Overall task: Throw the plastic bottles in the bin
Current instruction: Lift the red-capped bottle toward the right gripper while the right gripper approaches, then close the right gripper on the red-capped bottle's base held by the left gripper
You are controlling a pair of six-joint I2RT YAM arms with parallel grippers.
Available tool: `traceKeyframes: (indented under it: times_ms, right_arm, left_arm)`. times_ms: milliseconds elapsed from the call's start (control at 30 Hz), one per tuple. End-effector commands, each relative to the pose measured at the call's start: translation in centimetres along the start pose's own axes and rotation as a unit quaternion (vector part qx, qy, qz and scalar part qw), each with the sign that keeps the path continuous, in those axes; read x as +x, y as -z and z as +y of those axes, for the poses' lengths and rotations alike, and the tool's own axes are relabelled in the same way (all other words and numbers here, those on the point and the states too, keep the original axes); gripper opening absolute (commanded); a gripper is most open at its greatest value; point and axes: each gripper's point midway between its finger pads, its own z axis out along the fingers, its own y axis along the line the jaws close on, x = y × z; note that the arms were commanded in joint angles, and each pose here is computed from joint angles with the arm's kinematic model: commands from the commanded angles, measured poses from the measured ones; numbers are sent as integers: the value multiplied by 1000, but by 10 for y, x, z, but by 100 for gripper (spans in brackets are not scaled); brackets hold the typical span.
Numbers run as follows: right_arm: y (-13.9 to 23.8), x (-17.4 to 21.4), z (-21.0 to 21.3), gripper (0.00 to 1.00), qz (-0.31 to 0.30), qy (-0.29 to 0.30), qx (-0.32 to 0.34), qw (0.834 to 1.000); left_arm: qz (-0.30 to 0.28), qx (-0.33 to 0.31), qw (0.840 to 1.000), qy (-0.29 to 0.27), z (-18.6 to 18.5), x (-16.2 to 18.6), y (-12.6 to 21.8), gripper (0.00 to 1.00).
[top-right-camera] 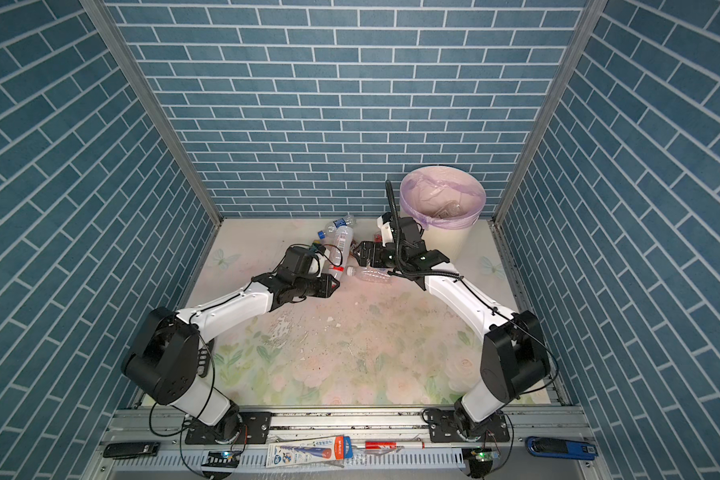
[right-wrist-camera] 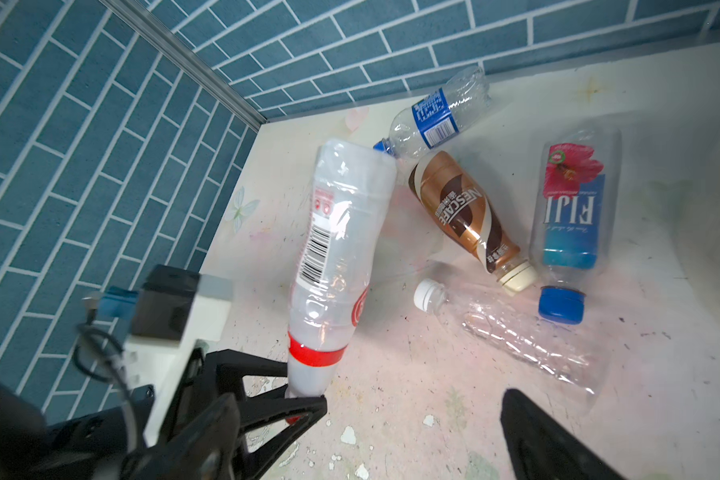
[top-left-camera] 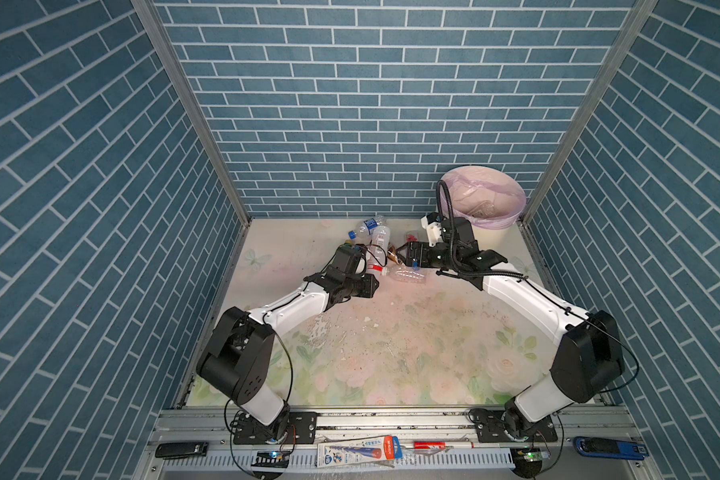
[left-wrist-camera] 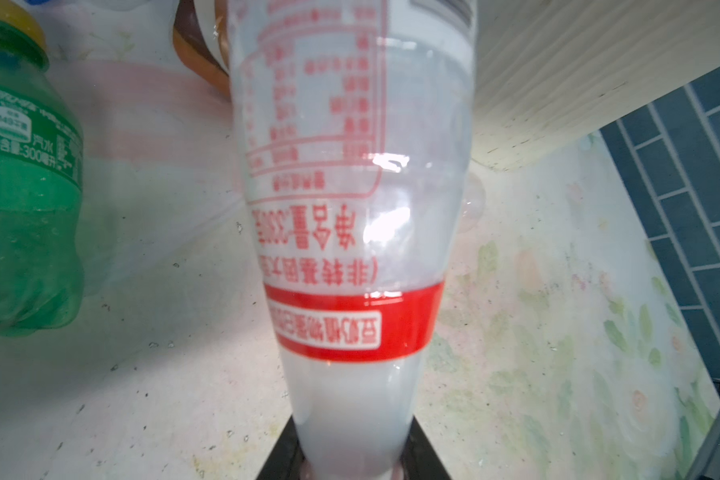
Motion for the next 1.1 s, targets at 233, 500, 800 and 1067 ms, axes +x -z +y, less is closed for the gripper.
traceKeyframes:
  times_ms: [233,500,800,1067]
  right_arm:
    - [-9,-51,39,93,-36,-29,-77,996]
    - [-13,-61,45,89,-47,-44,-90,994]
    - [-19,-70,50,80,-53,-46,-100,992]
    - [-14,-76,51,55,-58,-37,-95,993]
  left_arm:
    - [-42,43,998,-28,-36,-17,28,33]
    - [-57,74,995,-41,-56,-23,34,33]
    - [-70,105,990,-68,-83,-28,42,33]
    - [-73,95,990,-74,-80,-30,45,36]
